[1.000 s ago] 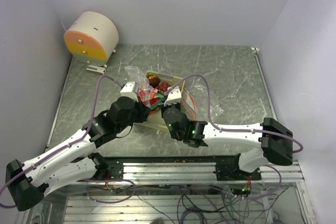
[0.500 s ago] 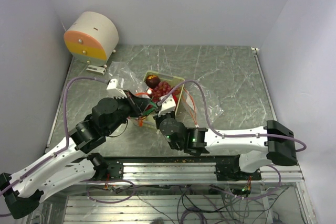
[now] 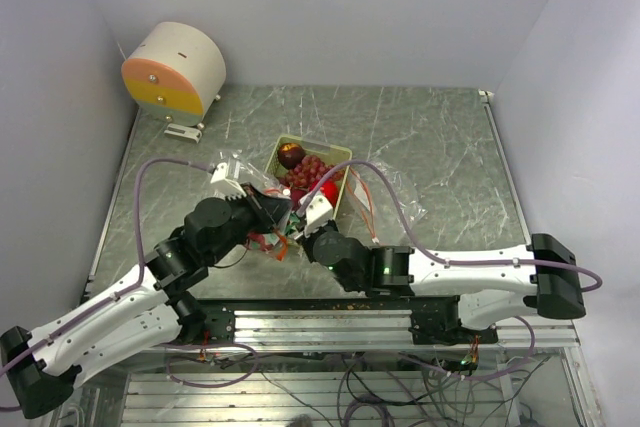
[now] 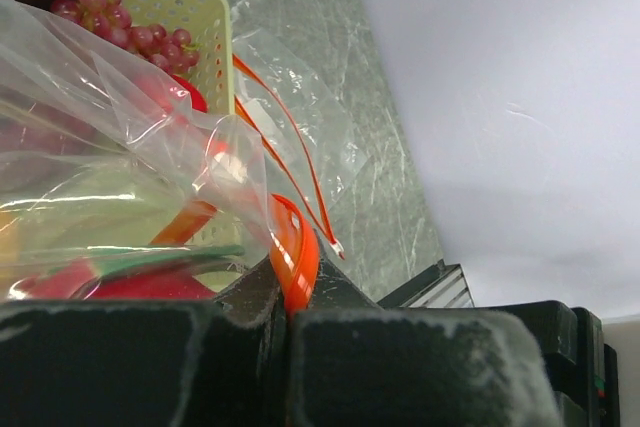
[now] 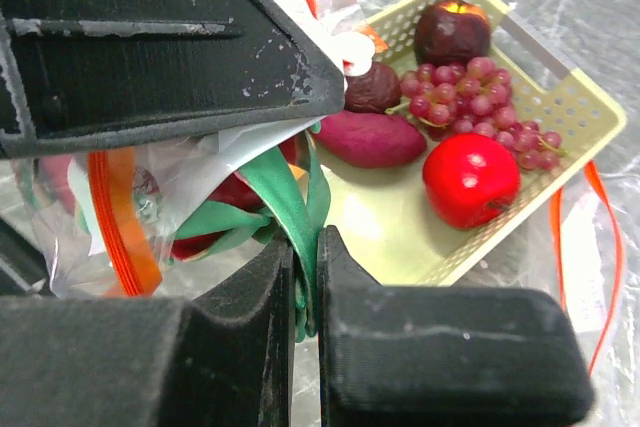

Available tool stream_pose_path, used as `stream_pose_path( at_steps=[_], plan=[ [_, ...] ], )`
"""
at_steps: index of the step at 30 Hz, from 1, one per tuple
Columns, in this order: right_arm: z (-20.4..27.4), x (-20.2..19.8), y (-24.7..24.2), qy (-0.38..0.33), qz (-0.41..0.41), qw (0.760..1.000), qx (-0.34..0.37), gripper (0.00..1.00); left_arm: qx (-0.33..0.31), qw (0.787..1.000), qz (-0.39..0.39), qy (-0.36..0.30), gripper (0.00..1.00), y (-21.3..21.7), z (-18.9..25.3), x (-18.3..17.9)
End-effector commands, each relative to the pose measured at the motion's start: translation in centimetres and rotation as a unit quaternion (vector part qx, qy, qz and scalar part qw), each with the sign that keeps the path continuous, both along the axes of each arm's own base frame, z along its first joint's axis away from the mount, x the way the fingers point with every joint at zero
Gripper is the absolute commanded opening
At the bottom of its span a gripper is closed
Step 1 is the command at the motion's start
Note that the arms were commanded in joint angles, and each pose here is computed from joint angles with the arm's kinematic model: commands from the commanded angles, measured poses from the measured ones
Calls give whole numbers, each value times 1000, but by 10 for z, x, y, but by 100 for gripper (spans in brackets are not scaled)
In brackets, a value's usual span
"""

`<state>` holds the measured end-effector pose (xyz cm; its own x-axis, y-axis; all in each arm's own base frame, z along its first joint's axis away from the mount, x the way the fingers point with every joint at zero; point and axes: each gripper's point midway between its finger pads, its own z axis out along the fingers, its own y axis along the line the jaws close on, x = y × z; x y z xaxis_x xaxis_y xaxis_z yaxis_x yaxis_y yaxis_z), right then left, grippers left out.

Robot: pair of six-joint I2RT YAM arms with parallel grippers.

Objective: Place the food in the zip-top bag and seal the zipper
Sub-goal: Place the fake fruit in the zipper food storage bag.

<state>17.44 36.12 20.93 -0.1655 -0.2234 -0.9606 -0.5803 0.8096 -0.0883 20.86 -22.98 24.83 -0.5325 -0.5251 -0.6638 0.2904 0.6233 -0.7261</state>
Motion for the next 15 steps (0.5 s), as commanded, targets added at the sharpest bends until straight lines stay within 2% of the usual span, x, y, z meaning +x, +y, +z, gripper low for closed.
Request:
stream_pose_path(
  at_steps=[1,6,9,15],
  plan=[
    [63,-30,25,7,94,987,132,2,8,1000,23,6,7,11,-11,0],
    [65,-55,45,8,189,975,116,4,-21,999,37,-3,7,15,-5,1],
    [74,-70,56,7,238,961,138,4,-39,999,28,-2,7,8,-5,1],
    [63,-39,64,-8,140,982,125,0,-74,997,-23,11,7,-20,-7,-2]
  ],
)
